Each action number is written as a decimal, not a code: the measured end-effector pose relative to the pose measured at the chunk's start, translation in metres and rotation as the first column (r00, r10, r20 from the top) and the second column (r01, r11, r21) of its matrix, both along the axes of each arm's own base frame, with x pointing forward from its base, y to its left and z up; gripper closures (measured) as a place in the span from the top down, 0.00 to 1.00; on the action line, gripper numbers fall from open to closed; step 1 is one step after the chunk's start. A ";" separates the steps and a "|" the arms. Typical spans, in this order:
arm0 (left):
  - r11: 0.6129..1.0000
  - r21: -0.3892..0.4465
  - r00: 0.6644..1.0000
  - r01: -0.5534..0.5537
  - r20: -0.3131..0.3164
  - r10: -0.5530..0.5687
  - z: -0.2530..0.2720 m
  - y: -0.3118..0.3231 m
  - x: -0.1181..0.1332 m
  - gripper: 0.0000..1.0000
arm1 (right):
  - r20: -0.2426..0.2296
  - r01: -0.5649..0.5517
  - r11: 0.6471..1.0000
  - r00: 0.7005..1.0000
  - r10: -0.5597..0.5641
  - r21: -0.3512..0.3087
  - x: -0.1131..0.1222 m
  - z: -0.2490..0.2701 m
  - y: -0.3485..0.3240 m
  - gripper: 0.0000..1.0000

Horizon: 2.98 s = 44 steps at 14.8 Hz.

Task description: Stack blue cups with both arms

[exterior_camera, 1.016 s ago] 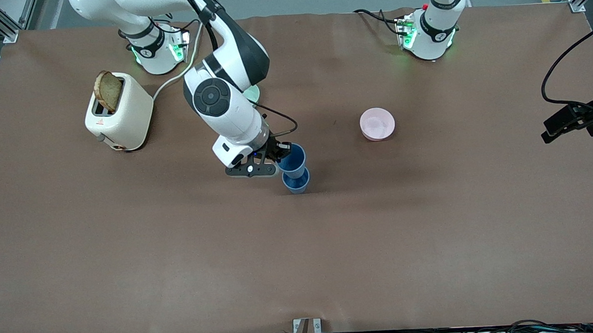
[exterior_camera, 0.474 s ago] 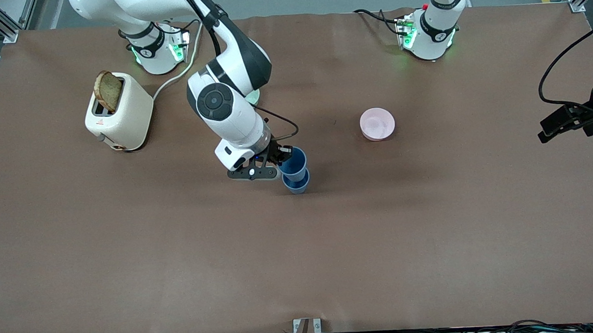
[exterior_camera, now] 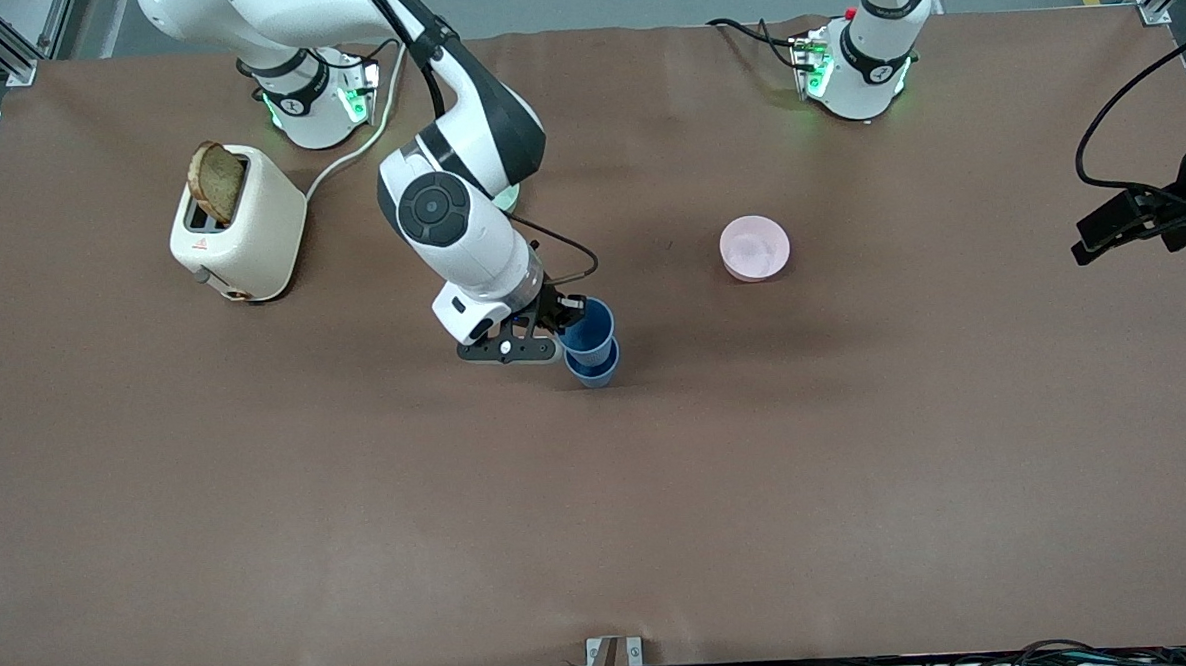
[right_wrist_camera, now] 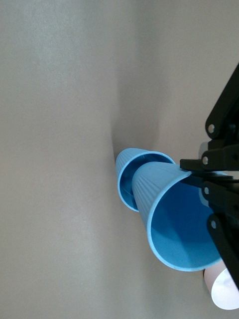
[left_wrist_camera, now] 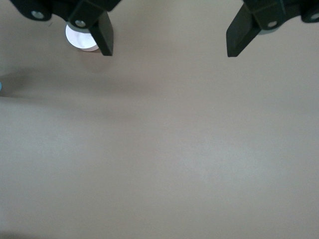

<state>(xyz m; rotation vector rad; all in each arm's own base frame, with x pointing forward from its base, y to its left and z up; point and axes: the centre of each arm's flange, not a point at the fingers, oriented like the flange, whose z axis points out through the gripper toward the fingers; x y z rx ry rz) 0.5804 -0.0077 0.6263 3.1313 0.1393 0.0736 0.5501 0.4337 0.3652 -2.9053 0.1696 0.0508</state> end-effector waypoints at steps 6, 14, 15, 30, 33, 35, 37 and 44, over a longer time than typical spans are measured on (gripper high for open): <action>1.000 0.000 1.000 0.001 -0.001 -0.001 0.000 0.000 0.000 1.00 | 0.004 0.006 1.000 1.000 -0.006 -0.002 0.003 -0.001 -0.002 0.62; 0.998 0.003 0.998 0.055 0.009 -0.055 0.005 -0.003 -0.001 1.00 | 0.066 0.095 0.993 0.994 -0.089 -0.077 0.049 0.157 -0.189 0.90; 0.998 0.003 0.998 0.057 0.009 -0.057 0.005 -0.004 -0.001 1.00 | 0.075 0.106 0.990 0.992 -0.099 -0.095 0.050 0.175 -0.224 0.90; 0.997 0.002 0.996 0.082 0.026 -0.082 0.013 -0.016 -0.002 1.00 | 0.003 -0.086 0.976 0.996 0.088 -0.201 0.002 0.266 -0.490 0.90; 0.997 0.002 0.996 0.082 0.027 -0.082 0.014 -0.016 -0.002 1.00 | -0.001 -0.115 0.973 0.993 0.118 -0.199 -0.002 0.275 -0.499 0.90; 0.996 0.002 0.996 0.085 0.027 -0.085 0.014 -0.018 -0.002 1.00 | 0.019 -0.117 0.972 0.992 0.123 -0.205 -0.003 0.288 -0.499 0.90; 0.996 0.002 0.996 0.088 0.027 -0.088 0.014 -0.019 -0.002 1.00 | 0.030 -0.116 0.971 0.992 0.125 -0.208 -0.006 0.301 -0.499 0.90; 0.996 0.002 0.996 0.088 0.021 -0.088 0.013 -0.019 -0.003 1.00 | -0.025 -0.136 0.971 0.991 0.134 -0.194 -0.013 0.300 -0.495 0.90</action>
